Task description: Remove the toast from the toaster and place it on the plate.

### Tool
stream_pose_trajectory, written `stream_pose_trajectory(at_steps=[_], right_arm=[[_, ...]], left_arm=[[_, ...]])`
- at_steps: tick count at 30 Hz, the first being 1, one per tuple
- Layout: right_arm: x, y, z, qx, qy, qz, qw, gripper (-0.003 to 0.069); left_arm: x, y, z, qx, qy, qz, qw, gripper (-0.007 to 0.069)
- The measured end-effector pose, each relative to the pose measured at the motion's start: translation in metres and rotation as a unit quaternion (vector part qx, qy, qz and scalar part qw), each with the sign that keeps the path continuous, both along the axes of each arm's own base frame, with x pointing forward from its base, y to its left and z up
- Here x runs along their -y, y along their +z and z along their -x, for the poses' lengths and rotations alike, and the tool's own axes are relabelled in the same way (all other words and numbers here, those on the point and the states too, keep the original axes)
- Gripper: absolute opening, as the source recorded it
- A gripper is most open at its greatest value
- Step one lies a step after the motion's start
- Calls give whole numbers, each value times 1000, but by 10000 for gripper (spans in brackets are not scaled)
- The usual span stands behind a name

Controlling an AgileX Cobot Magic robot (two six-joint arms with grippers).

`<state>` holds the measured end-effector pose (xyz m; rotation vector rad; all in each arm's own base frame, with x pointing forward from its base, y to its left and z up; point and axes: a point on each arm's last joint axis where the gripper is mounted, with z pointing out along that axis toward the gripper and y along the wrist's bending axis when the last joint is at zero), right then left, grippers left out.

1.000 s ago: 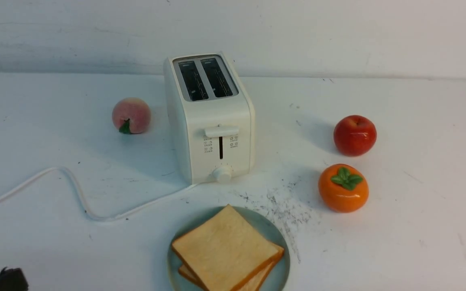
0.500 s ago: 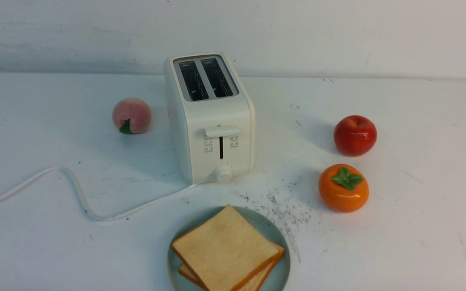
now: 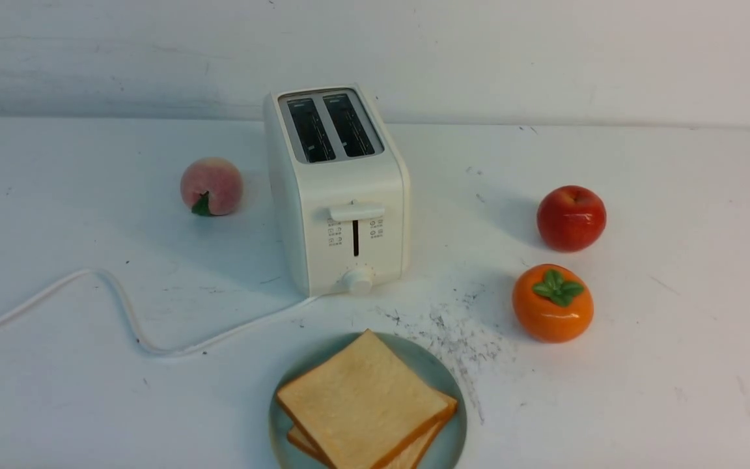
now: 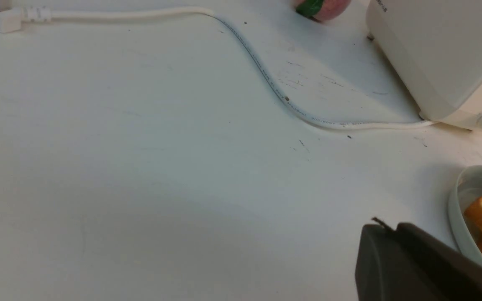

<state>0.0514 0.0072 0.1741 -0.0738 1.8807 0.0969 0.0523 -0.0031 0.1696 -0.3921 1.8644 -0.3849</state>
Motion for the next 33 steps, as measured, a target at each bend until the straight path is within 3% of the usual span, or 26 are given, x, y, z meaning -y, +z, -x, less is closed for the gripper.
stream_pose_trajectory(at_steps=[33], right_arm=[[0, 0, 0, 0, 0, 0, 1000, 142]], left_arm=[[0, 0, 0, -1, 0, -1, 1000, 56]])
